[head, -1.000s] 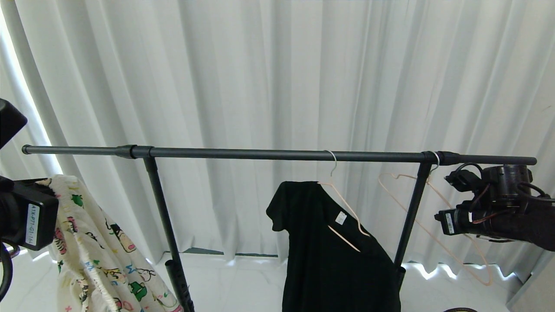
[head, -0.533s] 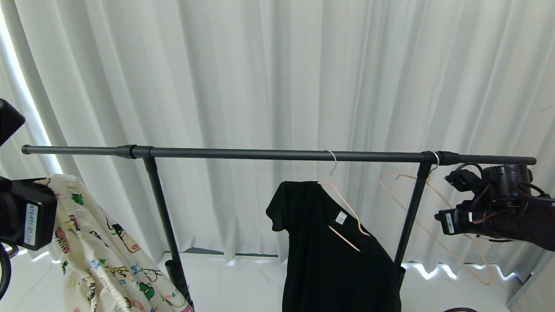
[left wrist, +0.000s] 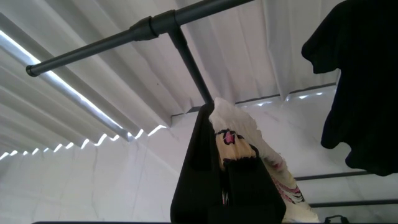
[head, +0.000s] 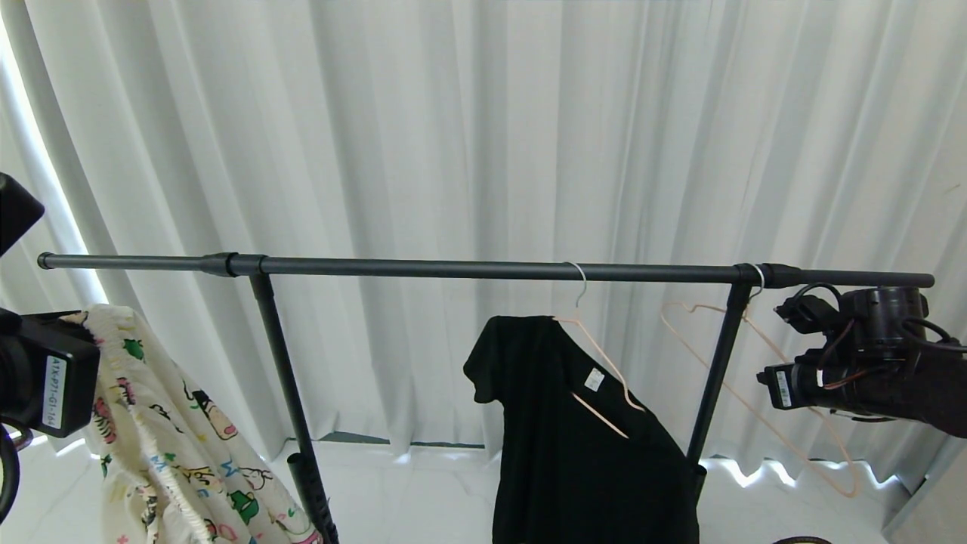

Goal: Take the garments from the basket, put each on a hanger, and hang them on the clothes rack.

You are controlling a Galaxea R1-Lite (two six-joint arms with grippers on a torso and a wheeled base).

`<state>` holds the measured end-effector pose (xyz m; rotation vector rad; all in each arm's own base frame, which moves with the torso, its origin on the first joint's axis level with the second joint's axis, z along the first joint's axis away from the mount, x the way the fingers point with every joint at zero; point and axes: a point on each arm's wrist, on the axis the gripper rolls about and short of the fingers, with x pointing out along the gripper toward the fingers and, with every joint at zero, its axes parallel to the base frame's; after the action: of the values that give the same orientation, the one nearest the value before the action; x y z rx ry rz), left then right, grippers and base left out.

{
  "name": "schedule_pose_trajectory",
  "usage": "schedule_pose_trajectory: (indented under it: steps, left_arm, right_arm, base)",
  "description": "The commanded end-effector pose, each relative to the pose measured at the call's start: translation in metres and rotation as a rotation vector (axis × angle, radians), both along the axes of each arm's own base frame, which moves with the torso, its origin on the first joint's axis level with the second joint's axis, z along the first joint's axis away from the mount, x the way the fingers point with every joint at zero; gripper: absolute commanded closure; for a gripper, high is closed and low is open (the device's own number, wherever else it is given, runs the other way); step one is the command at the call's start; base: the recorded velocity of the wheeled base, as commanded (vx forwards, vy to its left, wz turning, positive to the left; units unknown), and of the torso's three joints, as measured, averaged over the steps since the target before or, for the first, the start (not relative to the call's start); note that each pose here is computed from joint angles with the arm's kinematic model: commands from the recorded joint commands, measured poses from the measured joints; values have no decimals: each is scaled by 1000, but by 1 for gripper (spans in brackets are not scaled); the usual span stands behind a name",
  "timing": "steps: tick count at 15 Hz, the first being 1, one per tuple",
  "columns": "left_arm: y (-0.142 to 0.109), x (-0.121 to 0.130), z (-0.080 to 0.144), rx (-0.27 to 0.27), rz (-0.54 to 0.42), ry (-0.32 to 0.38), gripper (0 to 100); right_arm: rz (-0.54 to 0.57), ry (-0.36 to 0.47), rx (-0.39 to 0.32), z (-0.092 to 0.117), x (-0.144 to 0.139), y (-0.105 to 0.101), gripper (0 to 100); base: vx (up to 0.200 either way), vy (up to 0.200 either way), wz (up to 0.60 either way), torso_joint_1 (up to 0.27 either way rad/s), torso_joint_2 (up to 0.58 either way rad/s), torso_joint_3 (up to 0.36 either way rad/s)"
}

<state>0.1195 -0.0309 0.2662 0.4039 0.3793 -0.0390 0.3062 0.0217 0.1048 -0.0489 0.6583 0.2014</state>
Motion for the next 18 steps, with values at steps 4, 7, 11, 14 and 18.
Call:
schedule_pose_trajectory:
  steps: [4,7,11,14,18]
  left_arm:
    - [0,1,-1,2,0,4,100]
    - [0,1,-1,2,0,4,100]
    - [-1,2,-1,1,-1,6,100]
    - [0,1,-1,1,-1,5,100]
    - [0,1,-1,0,0,5,100]
  right_arm:
    - [-14,-64,7,17,-5,-4,100]
    - [-31,-110,10,27,-8,-9,100]
    - [-36,-160,16,38,-21,-11,100]
    - [-62,-207,41,38,-33,-14,100]
    - [-116,-239,49,46,-51,-26,100]
  base:
    - [0,0,0,0,0,0]
    - [0,0,0,0,0,0]
    - [0,0,0,0,0,0]
    - [0,0,0,0,0,0]
    - [0,0,0,0,0,0]
